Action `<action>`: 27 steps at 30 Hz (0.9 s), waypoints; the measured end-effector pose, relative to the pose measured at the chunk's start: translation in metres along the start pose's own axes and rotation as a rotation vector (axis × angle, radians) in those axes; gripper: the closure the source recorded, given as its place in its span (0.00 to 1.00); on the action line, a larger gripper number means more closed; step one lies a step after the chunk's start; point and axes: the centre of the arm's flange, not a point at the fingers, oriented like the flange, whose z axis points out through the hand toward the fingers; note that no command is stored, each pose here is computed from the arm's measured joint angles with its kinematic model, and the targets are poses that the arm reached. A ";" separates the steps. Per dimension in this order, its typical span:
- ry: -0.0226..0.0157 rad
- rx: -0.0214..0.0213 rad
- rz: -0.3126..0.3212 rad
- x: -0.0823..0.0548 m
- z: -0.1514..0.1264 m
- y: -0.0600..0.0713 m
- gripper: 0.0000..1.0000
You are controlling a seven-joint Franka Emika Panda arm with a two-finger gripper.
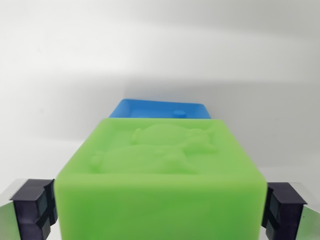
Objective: Stack cube
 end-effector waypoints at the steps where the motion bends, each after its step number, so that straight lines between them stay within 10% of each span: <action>1: 0.0000 0.0000 0.000 0.000 0.000 0.000 0.00; 27: 0.0000 0.0065 0.001 0.001 -0.052 -0.001 0.00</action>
